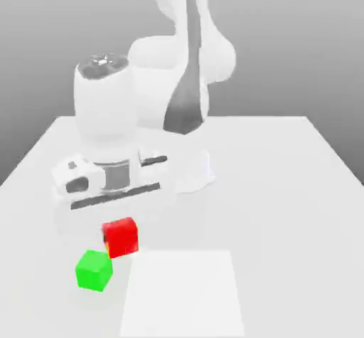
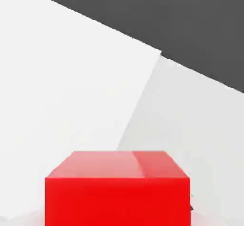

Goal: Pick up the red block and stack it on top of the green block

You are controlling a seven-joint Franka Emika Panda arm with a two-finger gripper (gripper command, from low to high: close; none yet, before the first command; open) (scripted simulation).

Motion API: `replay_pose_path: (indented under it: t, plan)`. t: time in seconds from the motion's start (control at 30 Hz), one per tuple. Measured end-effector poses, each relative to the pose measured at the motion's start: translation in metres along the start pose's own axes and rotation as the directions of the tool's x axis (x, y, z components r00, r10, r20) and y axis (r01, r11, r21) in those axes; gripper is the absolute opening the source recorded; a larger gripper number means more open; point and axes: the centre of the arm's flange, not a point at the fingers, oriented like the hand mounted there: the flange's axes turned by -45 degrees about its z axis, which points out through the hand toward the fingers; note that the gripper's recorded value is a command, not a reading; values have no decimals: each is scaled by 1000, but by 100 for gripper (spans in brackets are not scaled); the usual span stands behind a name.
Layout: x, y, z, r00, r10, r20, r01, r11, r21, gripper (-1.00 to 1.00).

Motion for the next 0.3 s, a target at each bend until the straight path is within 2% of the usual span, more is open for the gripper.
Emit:
replay_pose_path:
  t: [0.17,0.2,0.3]
  plan:
    - [-1,2,44,1000,29,-2,-29,1000,2,-100]
    - [-2,2,54,1000,31,-1,-31,1000,2,100]
    - [-2,2,54,1000,31,-1,-31,1000,2,100]
